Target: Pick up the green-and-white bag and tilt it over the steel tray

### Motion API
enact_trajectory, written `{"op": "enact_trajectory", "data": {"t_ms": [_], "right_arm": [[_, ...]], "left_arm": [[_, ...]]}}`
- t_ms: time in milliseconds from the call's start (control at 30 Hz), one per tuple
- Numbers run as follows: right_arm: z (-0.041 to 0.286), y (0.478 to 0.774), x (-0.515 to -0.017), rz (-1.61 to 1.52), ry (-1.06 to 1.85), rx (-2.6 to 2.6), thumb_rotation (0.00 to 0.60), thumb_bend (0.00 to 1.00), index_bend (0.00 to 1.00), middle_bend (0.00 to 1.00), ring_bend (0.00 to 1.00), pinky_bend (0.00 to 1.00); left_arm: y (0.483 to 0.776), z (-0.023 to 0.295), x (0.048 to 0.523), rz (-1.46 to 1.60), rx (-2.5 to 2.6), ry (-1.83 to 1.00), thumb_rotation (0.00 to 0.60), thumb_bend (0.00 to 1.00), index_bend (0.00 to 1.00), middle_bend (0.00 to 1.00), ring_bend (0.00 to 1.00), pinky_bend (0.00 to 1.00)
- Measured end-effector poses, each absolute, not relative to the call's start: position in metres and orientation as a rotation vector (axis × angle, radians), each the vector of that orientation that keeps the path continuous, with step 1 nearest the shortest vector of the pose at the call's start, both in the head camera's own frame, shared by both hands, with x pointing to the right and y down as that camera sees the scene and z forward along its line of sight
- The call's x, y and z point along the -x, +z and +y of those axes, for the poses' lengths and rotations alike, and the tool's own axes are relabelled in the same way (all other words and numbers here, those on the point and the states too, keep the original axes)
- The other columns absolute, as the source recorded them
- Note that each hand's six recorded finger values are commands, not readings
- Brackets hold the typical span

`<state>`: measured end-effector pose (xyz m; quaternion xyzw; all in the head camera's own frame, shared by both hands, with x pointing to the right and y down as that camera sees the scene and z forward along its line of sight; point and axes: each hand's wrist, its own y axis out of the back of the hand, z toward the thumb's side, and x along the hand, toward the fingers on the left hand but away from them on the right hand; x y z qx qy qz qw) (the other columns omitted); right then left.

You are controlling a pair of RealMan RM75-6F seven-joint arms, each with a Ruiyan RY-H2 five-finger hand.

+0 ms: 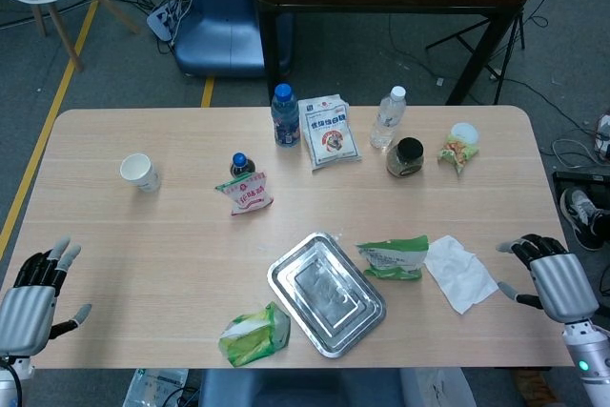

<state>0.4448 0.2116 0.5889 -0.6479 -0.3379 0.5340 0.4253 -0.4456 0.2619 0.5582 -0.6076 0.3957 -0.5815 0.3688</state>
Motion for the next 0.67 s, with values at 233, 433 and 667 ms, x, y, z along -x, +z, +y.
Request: {"op": "enact_trajectory", "data": {"t_ms": [233, 433, 667], "right_arm": [[0.215, 0.583, -0.441, -0.854, 1.369, 1.649, 0.6, 0.12, 0.38, 0.42, 0.29, 0.32], [0.219, 0.574, -0.439, -0.853, 1.377, 1.654, 0.6, 0.12, 0.38, 0.42, 0.29, 0.32], [0.222, 0.568, -0.435, -0.85, 1.379, 1.656, 0.6, 0.12, 0.38, 0.42, 0.29, 0.32]], "left_arm": [[0.557, 0.262, 0.445, 1.017, 1.558, -1.494, 0.6, 0.19, 0.09, 0.04, 0.1, 0.07], [0.557, 0.262, 0.443, 1.016, 1.56, -1.489, 0.6, 0.19, 0.09, 0.04, 0.1, 0.07], [0.558, 0.263, 0.442, 1.018, 1.564, -1.487, 0.6, 0.19, 0.09, 0.04, 0.1, 0.07]]}}
